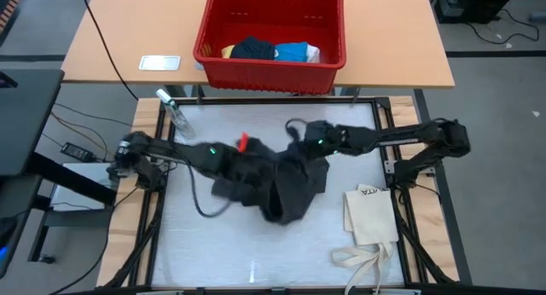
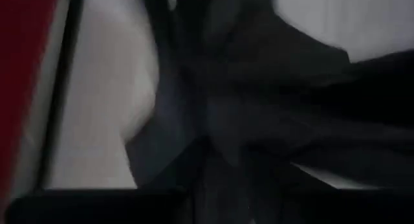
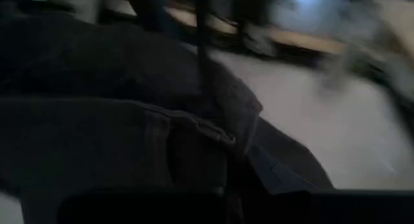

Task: Fold laundry
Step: Fold the dark blue shorts

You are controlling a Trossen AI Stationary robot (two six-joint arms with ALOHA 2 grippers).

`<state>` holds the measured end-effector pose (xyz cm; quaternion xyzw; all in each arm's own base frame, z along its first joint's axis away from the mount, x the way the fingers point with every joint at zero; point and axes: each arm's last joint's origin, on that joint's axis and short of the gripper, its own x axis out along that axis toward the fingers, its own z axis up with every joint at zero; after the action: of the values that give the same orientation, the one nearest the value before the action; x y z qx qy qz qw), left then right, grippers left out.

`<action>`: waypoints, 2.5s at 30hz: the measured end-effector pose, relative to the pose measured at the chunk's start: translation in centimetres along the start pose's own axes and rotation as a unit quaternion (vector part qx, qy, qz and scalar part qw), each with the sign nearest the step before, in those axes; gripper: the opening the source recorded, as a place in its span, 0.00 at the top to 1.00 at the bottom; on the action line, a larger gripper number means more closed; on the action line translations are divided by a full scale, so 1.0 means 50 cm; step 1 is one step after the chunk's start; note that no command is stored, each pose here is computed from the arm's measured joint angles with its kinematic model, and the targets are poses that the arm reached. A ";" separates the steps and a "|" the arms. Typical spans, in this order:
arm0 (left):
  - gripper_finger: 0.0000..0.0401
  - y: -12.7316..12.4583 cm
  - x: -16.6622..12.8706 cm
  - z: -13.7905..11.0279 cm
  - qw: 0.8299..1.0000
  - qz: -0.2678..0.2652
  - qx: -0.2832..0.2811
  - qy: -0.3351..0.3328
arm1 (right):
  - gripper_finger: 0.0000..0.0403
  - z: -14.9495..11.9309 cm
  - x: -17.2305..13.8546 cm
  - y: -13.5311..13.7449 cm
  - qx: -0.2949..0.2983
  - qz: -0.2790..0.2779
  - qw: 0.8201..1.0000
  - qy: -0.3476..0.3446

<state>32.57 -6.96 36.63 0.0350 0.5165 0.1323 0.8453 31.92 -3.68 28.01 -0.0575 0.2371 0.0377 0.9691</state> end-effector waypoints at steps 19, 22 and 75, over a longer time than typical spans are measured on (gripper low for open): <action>0.25 0.162 -0.159 -0.066 0.969 0.121 -0.183 -0.117 | 0.95 0.080 -0.308 -0.009 0.193 -0.220 0.939 -0.179; 0.19 0.162 -0.140 -0.038 0.975 0.099 -0.147 -0.131 | 0.95 0.081 -0.329 -0.009 0.219 -0.243 0.924 -0.199; 0.83 0.327 -0.210 0.093 0.907 0.161 -0.008 -0.388 | 0.95 0.193 -0.404 -0.070 0.124 -0.248 0.932 -0.235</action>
<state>29.10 6.39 51.04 0.1595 0.1338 0.2467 0.9465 18.82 -6.82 46.21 0.0164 -0.0164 -0.2205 0.9751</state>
